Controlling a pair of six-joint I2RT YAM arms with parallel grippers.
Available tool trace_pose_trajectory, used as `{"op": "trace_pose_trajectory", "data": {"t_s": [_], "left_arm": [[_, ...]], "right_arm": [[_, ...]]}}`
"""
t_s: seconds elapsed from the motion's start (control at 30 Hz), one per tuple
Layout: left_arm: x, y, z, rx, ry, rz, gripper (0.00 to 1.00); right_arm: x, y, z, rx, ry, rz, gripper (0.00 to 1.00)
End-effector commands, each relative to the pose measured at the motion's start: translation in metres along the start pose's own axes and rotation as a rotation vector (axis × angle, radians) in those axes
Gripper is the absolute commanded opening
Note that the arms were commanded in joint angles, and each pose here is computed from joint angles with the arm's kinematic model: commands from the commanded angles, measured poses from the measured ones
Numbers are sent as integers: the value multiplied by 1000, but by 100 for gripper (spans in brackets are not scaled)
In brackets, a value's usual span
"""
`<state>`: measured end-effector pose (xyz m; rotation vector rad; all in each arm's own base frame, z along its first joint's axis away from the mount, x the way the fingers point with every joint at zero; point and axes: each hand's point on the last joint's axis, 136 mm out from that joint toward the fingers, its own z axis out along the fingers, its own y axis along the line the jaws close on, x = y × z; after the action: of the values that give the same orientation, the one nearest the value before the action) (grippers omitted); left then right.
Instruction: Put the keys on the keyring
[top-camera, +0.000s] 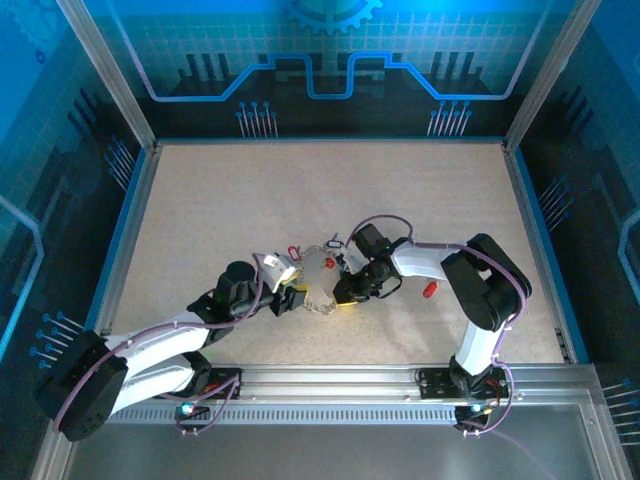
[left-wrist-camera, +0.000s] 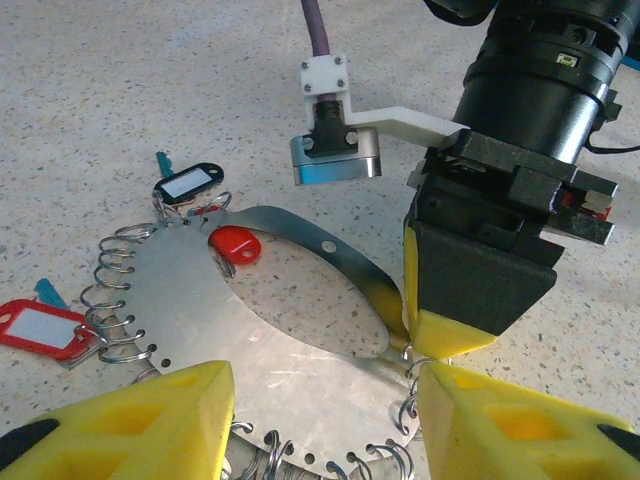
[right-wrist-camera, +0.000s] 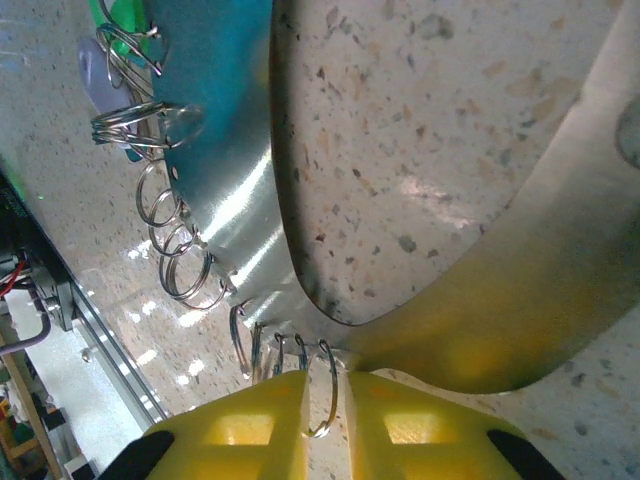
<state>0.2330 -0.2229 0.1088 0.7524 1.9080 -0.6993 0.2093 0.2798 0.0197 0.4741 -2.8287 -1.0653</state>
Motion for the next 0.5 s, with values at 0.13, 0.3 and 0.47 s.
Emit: {"op": "trace_pose_trajectory", "data": {"t_s": [0.13, 0.3, 0.47], "left_arm": [[-4, -5, -1, 14, -13, 71, 53], [-7, -25, -3, 117, -20, 179, 52], [-16, -53, -10, 193, -66, 410, 47]], "right_arm": [[4, 4, 6, 33, 48, -14, 8], [-1, 27, -7, -74, 43, 50, 0], [-12, 56, -41, -115, 15, 240, 0]]}}
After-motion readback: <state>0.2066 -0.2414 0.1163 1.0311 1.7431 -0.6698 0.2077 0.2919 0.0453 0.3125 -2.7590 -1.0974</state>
